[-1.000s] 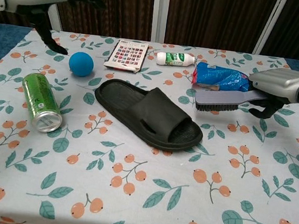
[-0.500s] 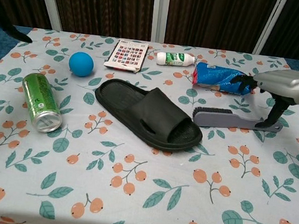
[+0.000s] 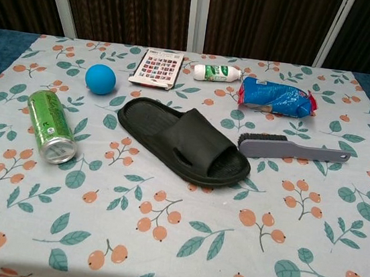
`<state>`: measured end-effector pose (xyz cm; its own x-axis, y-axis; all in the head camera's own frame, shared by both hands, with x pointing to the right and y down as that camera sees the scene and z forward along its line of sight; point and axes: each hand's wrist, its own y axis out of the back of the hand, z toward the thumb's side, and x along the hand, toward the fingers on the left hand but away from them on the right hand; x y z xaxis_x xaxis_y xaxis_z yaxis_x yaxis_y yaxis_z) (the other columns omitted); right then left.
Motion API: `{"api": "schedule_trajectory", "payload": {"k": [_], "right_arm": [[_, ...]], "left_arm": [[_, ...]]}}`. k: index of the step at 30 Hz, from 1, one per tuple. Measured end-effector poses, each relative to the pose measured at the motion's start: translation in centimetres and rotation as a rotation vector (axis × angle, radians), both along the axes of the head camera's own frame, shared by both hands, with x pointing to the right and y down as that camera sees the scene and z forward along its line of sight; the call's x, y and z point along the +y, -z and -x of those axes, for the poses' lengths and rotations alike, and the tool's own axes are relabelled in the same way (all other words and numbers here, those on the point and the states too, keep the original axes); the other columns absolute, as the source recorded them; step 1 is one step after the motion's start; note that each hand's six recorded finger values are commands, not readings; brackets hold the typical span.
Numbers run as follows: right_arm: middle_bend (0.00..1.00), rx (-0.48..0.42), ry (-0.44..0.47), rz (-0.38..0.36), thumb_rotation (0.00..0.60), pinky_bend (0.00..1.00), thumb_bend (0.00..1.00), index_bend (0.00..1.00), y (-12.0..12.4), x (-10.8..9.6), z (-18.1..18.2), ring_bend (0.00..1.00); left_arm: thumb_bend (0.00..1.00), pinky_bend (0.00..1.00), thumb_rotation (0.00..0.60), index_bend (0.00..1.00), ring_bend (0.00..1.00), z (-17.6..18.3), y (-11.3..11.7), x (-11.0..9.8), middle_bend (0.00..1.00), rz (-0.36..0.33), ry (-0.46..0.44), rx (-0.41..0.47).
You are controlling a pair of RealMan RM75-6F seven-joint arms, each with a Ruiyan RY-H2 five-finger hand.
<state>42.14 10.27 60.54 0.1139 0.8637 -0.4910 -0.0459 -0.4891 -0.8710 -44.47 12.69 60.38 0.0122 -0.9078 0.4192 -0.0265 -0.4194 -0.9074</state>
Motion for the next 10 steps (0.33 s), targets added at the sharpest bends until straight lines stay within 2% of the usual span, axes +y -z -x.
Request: {"api": "schedule_trajectory", "payload": {"k": [4,10], "right_arm": [[0.11,0.005,-0.081,-0.062,0.6,0.18,0.19,0.0,2.1,3.3,-3.0,0.05],[0.11,-0.017,-0.174,-0.128,0.6,0.16,0.19,0.0,4.4,8.1,-5.1,0.05]], "left_arm": [[0.16,0.2,0.6,0.16,0.13,2.2,1.4,3.6,0.22,-0.049,0.078,-0.047],[0.15,0.19,0.6,0.16,0.13,2.4,2.1,8.3,0.22,-0.051,0.128,-0.117]]}}
